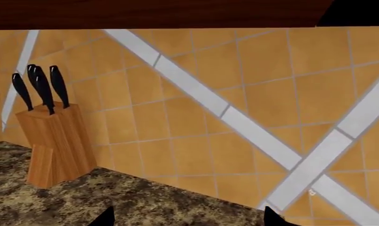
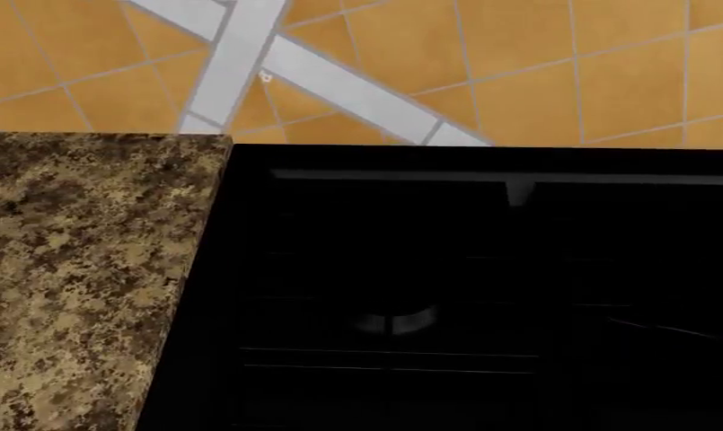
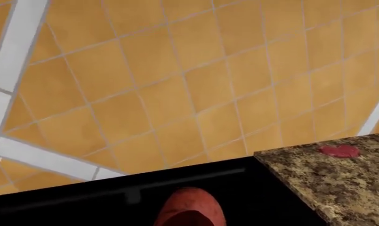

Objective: Pick the sweet potato from the counter and place it in the microwave.

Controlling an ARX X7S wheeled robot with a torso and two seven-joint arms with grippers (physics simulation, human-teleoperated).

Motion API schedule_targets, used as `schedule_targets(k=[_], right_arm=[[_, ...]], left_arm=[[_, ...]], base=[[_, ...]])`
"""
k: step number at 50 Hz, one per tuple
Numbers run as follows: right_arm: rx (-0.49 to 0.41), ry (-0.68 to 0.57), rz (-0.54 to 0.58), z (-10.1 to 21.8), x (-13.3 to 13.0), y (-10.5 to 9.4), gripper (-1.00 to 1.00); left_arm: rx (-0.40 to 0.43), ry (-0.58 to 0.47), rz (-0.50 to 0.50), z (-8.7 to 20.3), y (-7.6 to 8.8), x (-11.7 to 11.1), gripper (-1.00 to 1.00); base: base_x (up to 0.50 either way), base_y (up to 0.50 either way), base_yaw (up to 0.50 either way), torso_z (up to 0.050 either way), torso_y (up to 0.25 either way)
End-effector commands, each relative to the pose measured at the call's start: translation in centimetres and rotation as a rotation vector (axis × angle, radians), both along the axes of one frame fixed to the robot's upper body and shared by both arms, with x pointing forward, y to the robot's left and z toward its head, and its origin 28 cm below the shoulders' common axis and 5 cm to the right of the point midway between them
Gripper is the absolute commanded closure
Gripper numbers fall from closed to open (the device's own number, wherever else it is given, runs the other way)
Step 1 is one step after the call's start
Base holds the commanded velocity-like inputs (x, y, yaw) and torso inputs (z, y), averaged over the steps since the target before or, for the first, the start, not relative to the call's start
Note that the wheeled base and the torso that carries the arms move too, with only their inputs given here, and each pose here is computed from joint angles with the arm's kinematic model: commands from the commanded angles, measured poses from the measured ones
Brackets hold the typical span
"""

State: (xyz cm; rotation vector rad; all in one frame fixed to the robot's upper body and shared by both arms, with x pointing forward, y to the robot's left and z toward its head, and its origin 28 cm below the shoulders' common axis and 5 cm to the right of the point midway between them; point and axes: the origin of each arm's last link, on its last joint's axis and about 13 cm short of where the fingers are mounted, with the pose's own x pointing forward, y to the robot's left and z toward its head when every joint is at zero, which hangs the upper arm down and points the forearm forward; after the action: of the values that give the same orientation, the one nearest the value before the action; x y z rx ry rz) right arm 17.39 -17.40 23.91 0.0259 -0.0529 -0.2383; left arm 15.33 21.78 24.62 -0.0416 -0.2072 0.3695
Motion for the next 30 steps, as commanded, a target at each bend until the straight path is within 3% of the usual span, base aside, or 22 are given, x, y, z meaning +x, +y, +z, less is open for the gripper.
schedule_targets(k=[1,30], right_arm=[[-0.071,-0.112,0.020,2.3,-0.9,0.4,1.00],[-0.104,-0.276,0.145,7.9,-2.0,1.5,1.00]], left_arm=[[-0.001,-0.002,-0.001,0.1,-0.2,0.2,-1.00],[0.004,-0.002,-0.001,0.0,-0.2,0.2,-1.00]], base=[[0.00,0.00,0.00,0.000,0.000],[0.00,0.00,0.00,0.000,0.000]])
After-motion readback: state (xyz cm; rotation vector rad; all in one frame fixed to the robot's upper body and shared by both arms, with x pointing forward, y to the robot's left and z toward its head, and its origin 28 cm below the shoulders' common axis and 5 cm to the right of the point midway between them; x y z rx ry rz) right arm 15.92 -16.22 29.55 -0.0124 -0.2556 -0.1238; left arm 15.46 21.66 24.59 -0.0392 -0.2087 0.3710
